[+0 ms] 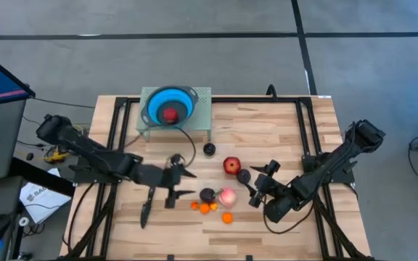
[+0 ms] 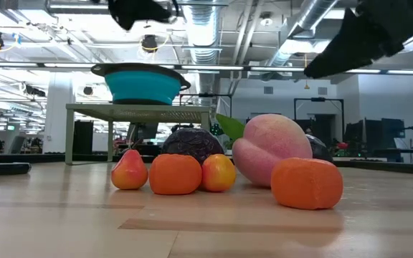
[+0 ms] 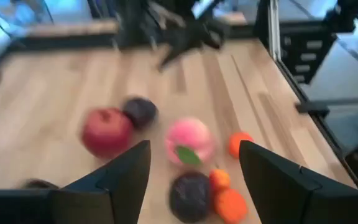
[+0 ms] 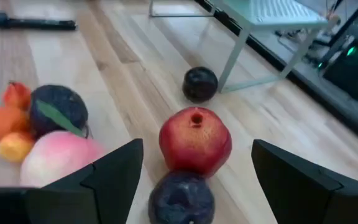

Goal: Pick & Place Fruit
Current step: Put the left orange pear into the blue strainer bowl on the shelf

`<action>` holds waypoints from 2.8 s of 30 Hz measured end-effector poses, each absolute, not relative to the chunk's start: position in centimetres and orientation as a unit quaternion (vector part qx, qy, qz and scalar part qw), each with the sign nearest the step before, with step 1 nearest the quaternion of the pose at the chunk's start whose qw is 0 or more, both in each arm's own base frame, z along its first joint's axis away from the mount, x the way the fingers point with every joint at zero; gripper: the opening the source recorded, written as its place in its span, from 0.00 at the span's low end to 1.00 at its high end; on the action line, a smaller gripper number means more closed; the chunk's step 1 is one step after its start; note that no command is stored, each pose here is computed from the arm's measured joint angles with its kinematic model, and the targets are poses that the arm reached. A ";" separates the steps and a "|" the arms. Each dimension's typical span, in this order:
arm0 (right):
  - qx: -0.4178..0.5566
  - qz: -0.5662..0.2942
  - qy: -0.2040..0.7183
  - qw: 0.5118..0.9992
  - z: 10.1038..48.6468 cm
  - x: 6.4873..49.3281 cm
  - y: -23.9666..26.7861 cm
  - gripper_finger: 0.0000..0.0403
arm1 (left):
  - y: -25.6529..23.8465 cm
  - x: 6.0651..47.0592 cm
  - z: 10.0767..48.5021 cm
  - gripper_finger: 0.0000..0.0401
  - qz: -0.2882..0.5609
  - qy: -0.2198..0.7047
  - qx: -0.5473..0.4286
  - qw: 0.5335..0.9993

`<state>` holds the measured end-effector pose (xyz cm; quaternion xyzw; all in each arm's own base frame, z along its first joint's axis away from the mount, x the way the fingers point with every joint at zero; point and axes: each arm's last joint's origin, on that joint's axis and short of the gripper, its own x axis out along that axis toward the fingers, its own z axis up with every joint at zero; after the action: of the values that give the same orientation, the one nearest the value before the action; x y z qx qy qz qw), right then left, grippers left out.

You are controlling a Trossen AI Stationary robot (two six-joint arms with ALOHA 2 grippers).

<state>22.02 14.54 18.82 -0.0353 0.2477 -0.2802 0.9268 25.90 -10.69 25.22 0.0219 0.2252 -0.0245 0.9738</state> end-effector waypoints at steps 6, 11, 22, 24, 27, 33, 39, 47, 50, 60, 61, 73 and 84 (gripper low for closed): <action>0.008 -0.284 0.243 0.928 17.6 22.4 14.0 0.73 | -12.5 26.9 21.7 0.66 -0.076 0.299 -0.006 0.951; 0.021 -0.281 0.234 0.931 17.8 22.7 14.0 0.73 | -14.1 27.0 19.8 0.67 -0.079 0.332 -0.021 0.940; 0.027 -0.279 0.229 0.932 17.8 22.8 14.1 0.73 | -15.2 27.0 17.4 0.63 -0.087 0.328 -0.043 0.940; 0.030 -0.276 0.226 0.934 17.9 22.8 14.3 0.73 | -14.9 26.3 16.6 0.64 -0.092 0.300 -0.065 0.947; 0.021 -0.256 0.235 0.937 17.9 22.6 14.7 0.73 | -14.1 25.3 15.5 0.65 -0.091 0.246 -0.108 0.959; 0.032 -0.162 0.291 0.943 18.0 22.8 15.4 0.73 | -13.3 24.0 14.2 0.66 -0.094 0.218 -0.079 0.968; 0.051 -0.071 0.230 0.969 19.6 25.0 16.0 0.73 | -12.8 24.3 14.2 0.63 -0.098 0.211 -0.022 0.972; 0.050 -0.081 0.164 0.982 21.0 26.8 14.5 0.73 | -12.2 24.5 14.0 0.63 -0.099 0.216 -0.011 0.971; 0.050 -0.084 0.164 0.982 21.0 26.9 14.3 0.73 | -12.3 24.6 13.2 0.64 -0.111 0.235 -0.014 0.965; 0.050 -0.080 0.166 0.982 21.0 26.9 14.4 0.73 | -12.8 25.4 10.0 0.57 -0.113 0.250 -0.039 0.961; 0.049 -0.076 0.170 0.981 20.9 26.9 14.4 0.73 | -12.8 25.4 9.8 0.56 -0.113 0.250 -0.039 0.961; 0.056 -0.035 0.185 0.980 20.8 26.9 14.5 0.73 | -13.1 26.0 8.8 0.49 -0.113 0.252 -0.038 0.960; 0.058 -0.047 0.184 0.980 20.8 27.3 13.9 0.73 | -13.1 26.1 9.0 0.44 -0.111 0.243 -0.041 0.963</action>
<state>27.27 13.86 20.83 0.0584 0.1845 -0.0470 0.9800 26.12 -13.12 9.03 -0.0409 0.2432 -0.1111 0.9627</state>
